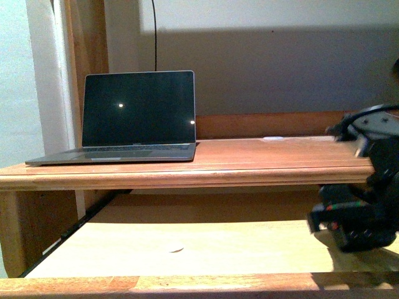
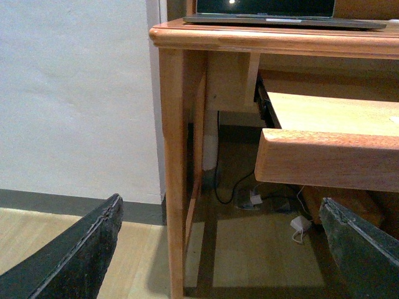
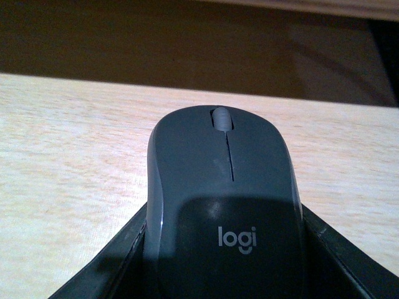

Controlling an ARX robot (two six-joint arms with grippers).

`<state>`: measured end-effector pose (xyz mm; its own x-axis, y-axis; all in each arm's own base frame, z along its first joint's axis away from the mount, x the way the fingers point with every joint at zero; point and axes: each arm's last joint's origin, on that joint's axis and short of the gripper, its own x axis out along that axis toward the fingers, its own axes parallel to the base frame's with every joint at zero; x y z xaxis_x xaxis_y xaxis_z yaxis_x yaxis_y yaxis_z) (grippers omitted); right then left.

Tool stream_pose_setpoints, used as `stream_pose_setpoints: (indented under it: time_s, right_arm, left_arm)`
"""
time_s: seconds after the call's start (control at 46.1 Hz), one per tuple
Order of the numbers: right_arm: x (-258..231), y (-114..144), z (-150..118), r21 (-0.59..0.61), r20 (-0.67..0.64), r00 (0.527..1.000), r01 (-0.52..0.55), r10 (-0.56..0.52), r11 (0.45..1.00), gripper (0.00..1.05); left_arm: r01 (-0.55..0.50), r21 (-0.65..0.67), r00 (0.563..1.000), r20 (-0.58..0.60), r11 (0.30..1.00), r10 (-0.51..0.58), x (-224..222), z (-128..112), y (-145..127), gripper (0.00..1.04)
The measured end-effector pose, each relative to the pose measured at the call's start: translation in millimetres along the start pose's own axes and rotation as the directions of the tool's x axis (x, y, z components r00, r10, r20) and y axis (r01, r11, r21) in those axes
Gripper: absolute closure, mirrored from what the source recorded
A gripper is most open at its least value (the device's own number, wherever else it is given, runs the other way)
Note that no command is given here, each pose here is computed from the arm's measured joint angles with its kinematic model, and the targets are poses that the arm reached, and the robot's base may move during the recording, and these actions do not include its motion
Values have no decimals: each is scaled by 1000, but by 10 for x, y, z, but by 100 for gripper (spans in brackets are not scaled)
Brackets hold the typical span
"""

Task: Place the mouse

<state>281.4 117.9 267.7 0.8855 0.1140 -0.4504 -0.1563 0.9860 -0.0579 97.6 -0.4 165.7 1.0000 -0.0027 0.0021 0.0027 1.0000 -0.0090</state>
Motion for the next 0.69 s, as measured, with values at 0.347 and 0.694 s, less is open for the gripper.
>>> stream_pose_setpoints:
  time_s: [0.347,0.694]
  right_arm:
    - [-178,135,718,53,122,992,2,-8,999,49]
    - [496,850,1246,37,101,993,56,-60,998,49]
  left_arm:
    - [0,0,1000,0,1000,0,0,0,0,8]
    - [0,0,1000,0,1000,0,0,0,0,8]
